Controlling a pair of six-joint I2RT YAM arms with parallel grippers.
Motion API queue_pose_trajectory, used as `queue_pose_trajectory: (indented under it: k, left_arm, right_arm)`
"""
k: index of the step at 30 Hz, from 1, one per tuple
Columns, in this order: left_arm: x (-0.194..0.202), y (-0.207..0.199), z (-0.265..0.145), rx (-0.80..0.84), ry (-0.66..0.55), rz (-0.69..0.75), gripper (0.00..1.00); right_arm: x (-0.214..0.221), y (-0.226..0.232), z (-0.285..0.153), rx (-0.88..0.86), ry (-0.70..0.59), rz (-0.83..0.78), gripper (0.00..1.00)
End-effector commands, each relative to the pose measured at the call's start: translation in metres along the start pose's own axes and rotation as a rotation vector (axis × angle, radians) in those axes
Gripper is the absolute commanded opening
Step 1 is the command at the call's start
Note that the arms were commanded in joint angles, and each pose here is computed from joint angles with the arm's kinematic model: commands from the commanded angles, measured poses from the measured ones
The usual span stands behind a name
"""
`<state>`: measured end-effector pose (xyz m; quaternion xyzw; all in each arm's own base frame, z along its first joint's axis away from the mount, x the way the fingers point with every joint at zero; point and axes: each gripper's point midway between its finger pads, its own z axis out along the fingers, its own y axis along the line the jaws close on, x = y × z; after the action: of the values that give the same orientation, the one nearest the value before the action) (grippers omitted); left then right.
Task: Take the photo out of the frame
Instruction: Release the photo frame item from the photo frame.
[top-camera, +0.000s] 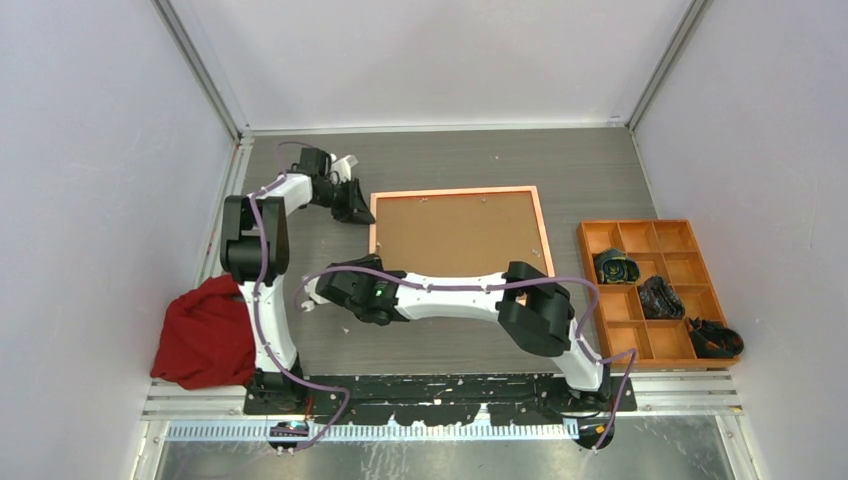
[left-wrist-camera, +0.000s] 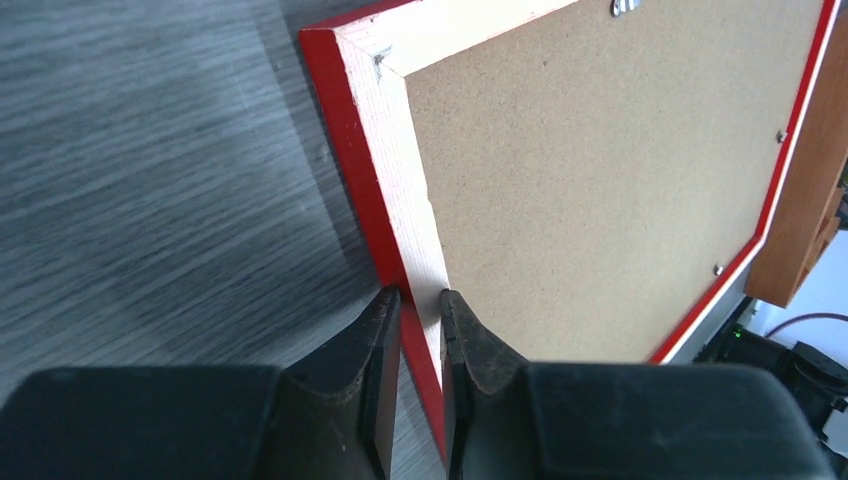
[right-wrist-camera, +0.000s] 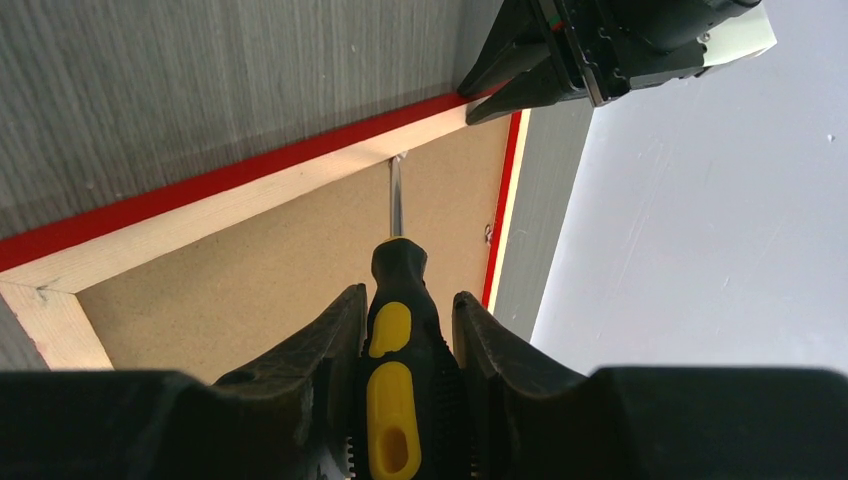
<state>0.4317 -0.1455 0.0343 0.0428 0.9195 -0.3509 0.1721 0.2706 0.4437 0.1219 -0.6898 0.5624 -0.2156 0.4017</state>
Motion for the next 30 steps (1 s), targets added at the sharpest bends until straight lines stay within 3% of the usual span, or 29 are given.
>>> queue_pose_trajectory:
  k: [1, 12, 19, 22, 27, 30]
  left_arm:
    - [0.024, 0.023, 0.012, -0.139, 0.086, -0.006, 0.17]
    - [0.027, 0.027, 0.018, -0.229, 0.122, 0.014, 0.14]
    - [0.029, 0.026, 0.019, -0.228, 0.132, 0.021, 0.14]
    - [0.028, 0.025, 0.02, -0.227, 0.135, 0.022, 0.14]
    - [0.03, 0.026, 0.021, -0.239, 0.145, 0.026, 0.17]
    - [0.03, 0.026, 0.022, -0.25, 0.148, 0.028, 0.21]
  right_arm:
    - [0.011, -0.053, 0.004, 0.18, 0.063, 0.166, 0.01]
    - [0.027, -0.073, 0.003, 0.274, 0.106, 0.413, 0.01]
    - [0.034, -0.073, -0.001, 0.187, 0.05, 0.571, 0.01]
    - [0.029, -0.061, -0.014, 0.075, -0.002, 0.462, 0.01]
    - [0.032, -0.054, -0.016, 0.14, 0.017, 0.147, 0.01]
    - [0.027, -0.049, -0.017, 0.117, -0.004, 0.065, 0.01]
